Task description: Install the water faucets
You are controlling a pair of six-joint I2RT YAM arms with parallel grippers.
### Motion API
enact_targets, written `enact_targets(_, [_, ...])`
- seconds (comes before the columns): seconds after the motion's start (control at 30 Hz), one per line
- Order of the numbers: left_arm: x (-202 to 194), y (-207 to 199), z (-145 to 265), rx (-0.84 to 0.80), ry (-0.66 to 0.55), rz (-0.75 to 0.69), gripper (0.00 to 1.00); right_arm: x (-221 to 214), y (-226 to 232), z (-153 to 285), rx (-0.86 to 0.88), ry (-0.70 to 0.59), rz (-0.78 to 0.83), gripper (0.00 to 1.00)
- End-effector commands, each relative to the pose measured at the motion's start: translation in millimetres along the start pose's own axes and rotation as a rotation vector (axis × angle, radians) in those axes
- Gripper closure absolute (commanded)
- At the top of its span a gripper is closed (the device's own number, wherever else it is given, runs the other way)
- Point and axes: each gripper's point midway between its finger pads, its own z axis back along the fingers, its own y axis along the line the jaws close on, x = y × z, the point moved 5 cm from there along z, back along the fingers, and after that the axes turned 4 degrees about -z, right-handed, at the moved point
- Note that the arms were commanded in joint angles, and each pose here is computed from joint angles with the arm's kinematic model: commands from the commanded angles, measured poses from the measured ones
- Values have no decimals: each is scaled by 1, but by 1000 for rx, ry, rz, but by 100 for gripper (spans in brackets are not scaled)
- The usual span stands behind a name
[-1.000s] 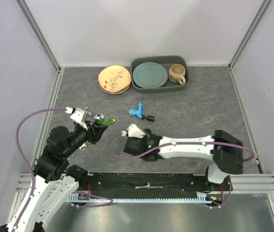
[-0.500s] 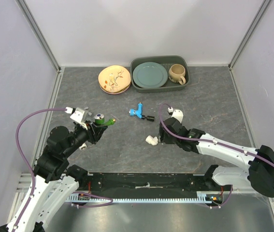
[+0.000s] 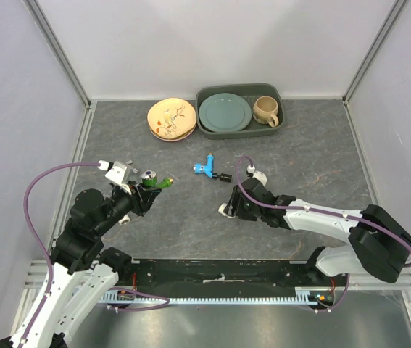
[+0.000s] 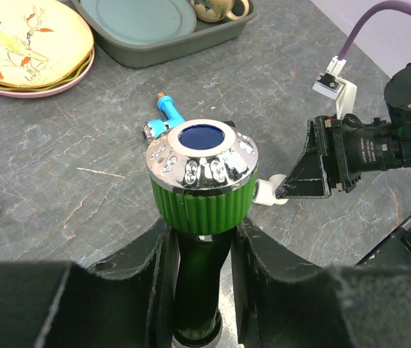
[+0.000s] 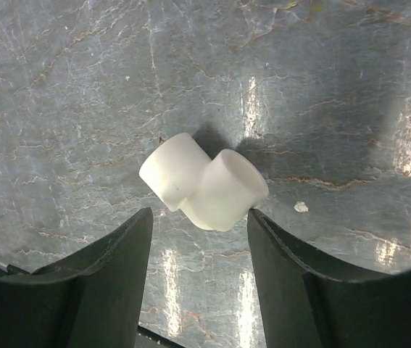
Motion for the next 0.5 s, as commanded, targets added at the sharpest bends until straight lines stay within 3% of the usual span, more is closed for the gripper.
enact_targets(0.0, [8,0,0,-8,-33,-28,98,7,10,-10,43,-9,-1,38])
enact_targets(0.47, [6,1,0,-1,-28,-28,98,46,52,-41,34,-14,280,30])
